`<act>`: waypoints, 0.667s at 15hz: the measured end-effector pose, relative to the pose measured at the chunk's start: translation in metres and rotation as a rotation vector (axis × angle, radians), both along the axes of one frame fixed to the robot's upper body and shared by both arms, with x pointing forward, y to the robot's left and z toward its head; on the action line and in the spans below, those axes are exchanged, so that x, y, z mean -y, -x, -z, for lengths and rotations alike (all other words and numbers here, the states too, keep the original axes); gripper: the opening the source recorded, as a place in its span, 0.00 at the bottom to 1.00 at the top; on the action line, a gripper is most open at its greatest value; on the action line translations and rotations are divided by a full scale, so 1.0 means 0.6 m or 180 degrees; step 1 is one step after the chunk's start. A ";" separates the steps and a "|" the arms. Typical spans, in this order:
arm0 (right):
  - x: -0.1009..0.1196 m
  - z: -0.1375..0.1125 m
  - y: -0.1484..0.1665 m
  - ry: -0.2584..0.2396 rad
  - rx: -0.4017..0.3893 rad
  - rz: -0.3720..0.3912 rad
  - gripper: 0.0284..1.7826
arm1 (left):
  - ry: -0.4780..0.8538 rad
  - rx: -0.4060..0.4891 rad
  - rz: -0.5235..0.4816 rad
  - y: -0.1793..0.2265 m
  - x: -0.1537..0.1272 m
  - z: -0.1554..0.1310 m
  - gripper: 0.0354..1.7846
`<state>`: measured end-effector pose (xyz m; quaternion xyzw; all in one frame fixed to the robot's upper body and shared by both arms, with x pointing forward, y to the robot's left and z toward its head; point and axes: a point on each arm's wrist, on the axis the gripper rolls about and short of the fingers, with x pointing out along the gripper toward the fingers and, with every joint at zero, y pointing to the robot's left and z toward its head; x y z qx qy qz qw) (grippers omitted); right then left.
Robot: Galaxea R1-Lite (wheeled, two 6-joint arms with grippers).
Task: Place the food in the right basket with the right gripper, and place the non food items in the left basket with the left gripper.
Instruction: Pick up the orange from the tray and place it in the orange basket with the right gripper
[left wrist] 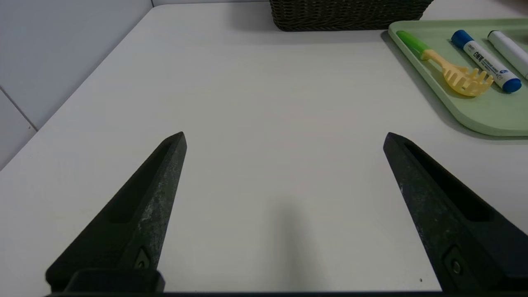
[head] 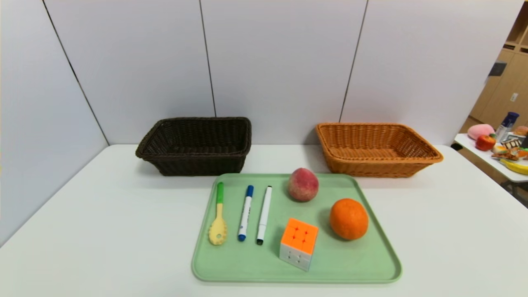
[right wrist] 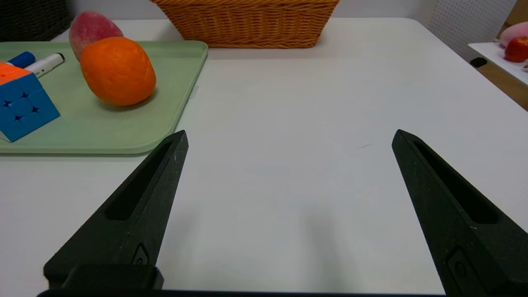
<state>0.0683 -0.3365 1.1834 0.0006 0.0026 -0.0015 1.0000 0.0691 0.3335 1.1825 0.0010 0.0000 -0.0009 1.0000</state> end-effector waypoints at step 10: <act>-0.003 -0.009 0.002 0.0467 0.0040 -0.0225 0.96 | -0.0182 0.0151 0.0356 -0.003 0.004 -0.112 0.94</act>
